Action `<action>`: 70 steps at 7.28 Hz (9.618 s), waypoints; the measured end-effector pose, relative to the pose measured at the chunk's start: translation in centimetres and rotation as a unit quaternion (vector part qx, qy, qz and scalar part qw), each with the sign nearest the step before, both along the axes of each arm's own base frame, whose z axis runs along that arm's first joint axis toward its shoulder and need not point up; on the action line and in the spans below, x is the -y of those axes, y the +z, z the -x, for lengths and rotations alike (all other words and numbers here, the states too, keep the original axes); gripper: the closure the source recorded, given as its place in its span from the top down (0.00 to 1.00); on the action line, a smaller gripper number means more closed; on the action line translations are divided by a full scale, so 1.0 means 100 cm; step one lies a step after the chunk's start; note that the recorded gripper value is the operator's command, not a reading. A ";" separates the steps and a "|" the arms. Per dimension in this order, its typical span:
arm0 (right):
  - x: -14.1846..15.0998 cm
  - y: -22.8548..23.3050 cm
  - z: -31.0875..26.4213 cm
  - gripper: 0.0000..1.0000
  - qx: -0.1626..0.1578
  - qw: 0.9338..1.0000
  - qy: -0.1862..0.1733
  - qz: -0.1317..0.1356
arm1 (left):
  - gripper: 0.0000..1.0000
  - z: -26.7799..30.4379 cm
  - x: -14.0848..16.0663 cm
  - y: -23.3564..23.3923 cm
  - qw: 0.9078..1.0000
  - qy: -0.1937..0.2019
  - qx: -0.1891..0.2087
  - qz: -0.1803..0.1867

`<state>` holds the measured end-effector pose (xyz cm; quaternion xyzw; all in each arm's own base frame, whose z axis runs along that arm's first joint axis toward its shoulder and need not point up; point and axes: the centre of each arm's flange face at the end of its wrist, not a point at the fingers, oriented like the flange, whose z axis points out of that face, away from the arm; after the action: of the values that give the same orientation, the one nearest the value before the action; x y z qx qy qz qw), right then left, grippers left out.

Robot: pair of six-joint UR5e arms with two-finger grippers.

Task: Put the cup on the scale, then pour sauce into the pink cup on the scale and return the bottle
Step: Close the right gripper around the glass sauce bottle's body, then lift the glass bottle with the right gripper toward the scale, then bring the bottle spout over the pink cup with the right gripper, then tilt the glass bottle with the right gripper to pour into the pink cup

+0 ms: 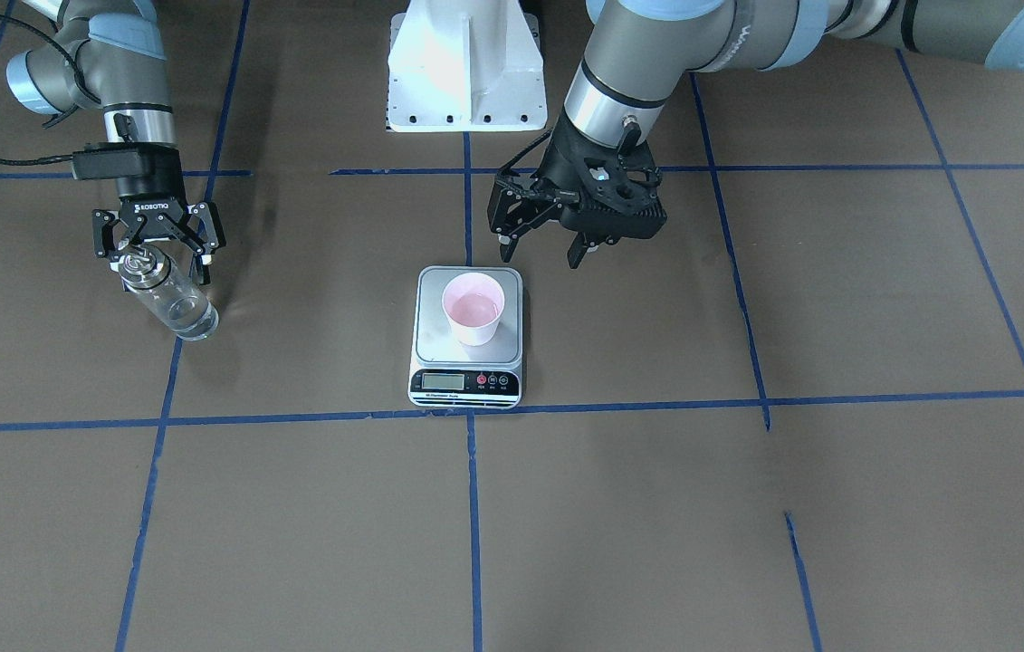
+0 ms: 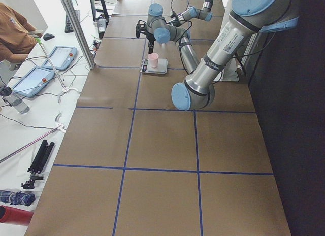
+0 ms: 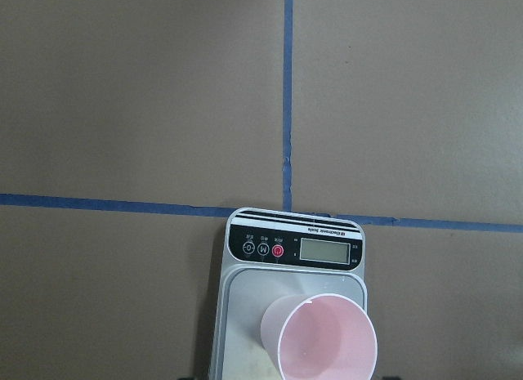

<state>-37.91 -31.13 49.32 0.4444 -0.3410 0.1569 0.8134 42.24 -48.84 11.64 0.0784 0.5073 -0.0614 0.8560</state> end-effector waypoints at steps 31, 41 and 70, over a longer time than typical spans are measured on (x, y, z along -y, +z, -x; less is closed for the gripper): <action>0.073 -0.256 0.134 0.00 -0.352 0.932 -0.089 -0.024 | 0.74 0.093 -0.003 0.053 0.996 -0.002 0.028 -0.084; 0.095 -0.256 0.165 0.00 -0.484 0.867 -0.117 -0.026 | 0.74 0.110 -0.021 0.064 0.996 -0.001 0.030 -0.082; 0.104 -0.254 0.177 0.00 -0.793 0.582 -0.123 -0.132 | 0.75 0.105 -0.028 0.070 0.997 0.017 0.022 -0.068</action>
<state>-55.63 -41.55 23.89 0.4488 0.3707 -0.4058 0.7046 31.73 -46.08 18.63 0.1289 0.4927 -0.0105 0.8605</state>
